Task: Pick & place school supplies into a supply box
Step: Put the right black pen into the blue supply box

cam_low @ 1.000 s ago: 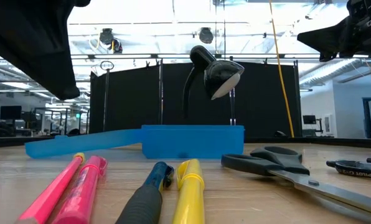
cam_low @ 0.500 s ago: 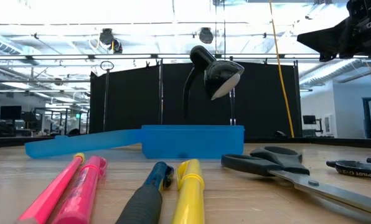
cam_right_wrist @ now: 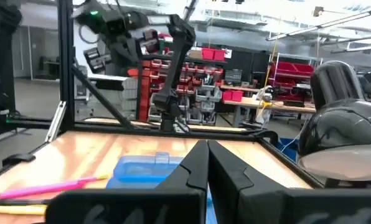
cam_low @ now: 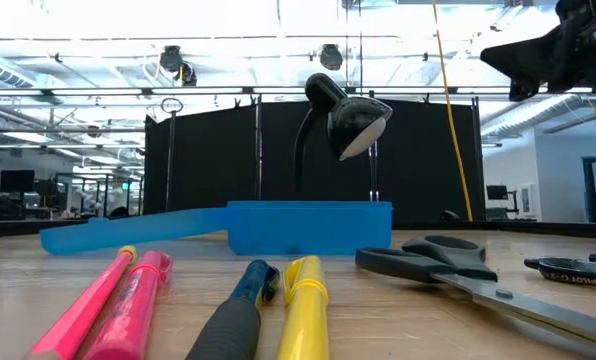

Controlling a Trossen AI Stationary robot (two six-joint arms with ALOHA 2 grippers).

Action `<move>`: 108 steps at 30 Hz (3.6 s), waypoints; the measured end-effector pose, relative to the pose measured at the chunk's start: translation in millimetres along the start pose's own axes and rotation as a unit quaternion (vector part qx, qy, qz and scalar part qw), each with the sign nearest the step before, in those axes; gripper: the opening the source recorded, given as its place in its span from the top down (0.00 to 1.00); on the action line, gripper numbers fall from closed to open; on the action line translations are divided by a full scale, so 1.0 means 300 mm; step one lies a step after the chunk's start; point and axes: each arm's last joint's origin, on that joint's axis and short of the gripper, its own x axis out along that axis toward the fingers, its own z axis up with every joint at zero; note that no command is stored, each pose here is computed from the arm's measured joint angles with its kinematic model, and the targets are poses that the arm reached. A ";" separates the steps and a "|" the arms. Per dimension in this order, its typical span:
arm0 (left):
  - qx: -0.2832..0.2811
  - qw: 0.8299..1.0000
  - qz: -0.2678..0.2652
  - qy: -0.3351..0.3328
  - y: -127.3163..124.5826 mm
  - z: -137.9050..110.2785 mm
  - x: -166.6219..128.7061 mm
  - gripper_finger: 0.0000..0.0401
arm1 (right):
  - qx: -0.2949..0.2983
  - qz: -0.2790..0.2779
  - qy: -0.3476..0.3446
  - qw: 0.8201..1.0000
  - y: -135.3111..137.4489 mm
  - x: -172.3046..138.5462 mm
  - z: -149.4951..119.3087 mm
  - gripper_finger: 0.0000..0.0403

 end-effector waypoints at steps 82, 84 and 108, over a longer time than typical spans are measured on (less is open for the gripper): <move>-0.171 0.978 -0.083 -0.088 0.284 -0.405 0.199 0.94 | 0.215 -0.092 0.630 0.741 0.568 0.398 0.362 1.00; -0.175 0.977 -0.091 -0.080 0.278 -0.410 0.204 0.93 | 0.251 -0.115 0.634 0.723 0.639 0.392 0.358 1.00; -0.062 0.994 -0.087 -0.027 0.264 -0.452 0.214 0.93 | 0.430 -0.339 0.581 0.602 0.736 0.412 0.050 0.92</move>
